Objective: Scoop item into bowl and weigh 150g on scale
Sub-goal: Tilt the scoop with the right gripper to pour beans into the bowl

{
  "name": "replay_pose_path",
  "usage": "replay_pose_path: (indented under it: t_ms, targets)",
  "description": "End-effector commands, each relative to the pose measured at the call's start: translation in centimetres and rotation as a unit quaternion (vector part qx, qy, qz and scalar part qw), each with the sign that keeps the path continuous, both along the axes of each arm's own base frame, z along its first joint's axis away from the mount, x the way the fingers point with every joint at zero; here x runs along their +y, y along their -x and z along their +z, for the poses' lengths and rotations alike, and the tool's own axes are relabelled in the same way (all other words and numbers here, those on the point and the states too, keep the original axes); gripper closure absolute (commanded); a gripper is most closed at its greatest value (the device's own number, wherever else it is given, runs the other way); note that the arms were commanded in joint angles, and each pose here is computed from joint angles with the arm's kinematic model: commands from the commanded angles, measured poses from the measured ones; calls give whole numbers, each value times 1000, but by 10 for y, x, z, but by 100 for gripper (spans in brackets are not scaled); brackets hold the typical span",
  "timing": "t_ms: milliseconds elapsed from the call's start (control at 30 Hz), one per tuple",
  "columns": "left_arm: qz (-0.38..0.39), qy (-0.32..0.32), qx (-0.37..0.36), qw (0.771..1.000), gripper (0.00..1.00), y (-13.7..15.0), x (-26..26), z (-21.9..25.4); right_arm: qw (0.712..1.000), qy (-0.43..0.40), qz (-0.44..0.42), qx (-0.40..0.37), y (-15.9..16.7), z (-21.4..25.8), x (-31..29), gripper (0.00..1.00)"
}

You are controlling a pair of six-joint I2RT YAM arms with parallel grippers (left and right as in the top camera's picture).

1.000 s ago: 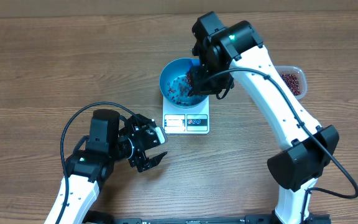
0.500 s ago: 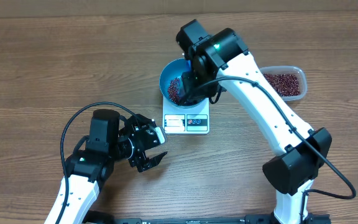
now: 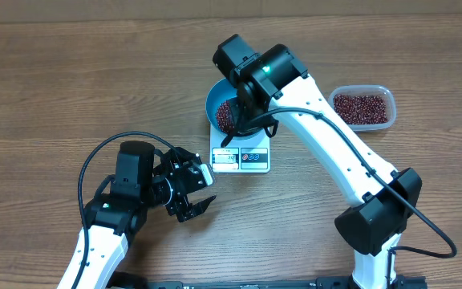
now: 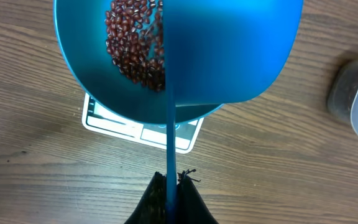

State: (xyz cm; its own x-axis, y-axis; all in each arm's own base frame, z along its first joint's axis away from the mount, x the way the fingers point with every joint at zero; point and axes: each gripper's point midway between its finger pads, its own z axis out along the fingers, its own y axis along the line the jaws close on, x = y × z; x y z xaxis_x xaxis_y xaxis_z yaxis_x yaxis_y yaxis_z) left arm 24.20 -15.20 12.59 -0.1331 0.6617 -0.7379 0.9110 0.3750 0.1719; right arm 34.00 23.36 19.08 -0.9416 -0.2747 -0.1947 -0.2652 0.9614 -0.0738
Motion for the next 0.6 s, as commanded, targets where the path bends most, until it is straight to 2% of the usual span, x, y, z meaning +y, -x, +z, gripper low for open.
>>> replay_pose_path:
  t_ms: [0,567]
  targets:
    - [-8,1,1,1000,0,1,0,-2,999,-9,4,-53,-2,31,3,96]
    - [-8,1,1,1000,0,1,0,-2,996,27,15,-86,-3,35,4,96]
